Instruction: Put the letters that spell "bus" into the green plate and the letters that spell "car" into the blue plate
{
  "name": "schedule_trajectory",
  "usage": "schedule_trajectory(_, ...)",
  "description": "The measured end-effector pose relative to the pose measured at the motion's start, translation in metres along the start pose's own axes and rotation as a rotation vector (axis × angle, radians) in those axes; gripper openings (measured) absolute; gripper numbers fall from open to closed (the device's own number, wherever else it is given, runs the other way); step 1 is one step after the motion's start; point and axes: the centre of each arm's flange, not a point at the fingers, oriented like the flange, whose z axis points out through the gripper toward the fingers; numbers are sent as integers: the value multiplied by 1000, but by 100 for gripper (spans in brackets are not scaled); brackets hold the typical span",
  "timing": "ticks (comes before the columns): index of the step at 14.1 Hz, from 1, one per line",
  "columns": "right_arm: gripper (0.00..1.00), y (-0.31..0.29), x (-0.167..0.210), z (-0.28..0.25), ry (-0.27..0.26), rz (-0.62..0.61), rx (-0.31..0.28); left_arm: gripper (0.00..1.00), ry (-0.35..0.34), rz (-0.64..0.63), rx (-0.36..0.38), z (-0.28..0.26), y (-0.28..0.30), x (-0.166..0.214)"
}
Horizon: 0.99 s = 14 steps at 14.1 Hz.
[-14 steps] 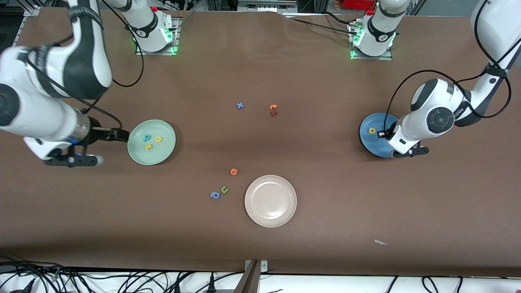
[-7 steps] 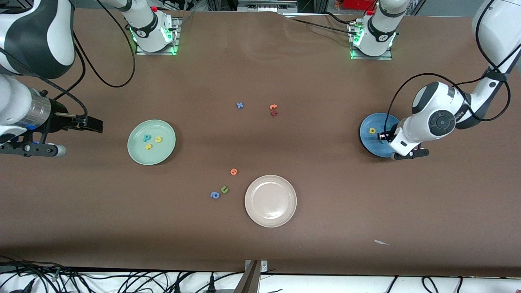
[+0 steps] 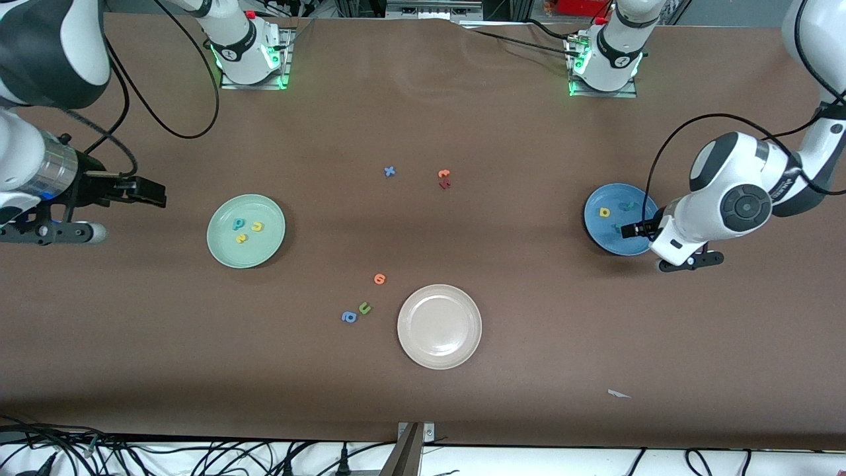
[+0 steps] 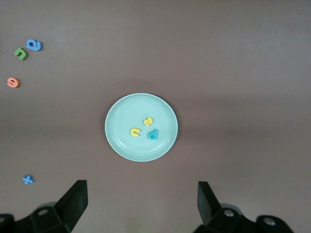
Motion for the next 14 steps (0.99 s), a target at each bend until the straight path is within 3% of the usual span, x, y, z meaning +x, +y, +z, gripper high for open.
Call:
schedule_trajectory(3,100,17,-13,10,70,8,35,100,-32,-12,-35,-52,-17,10)
schedule_trajectory(7,100,65,-43,5,110,63,47,100,-42,-36,-54,-117,-50,16)
schedule_trajectory(11,100,70,-74,-28,61,66,16,100,10,-52,-100,-168,-53,17)
schedule_trajectory(14,100,60,-72,-28,65,50,15,100,-1,-81,-163,-197,-55,18)
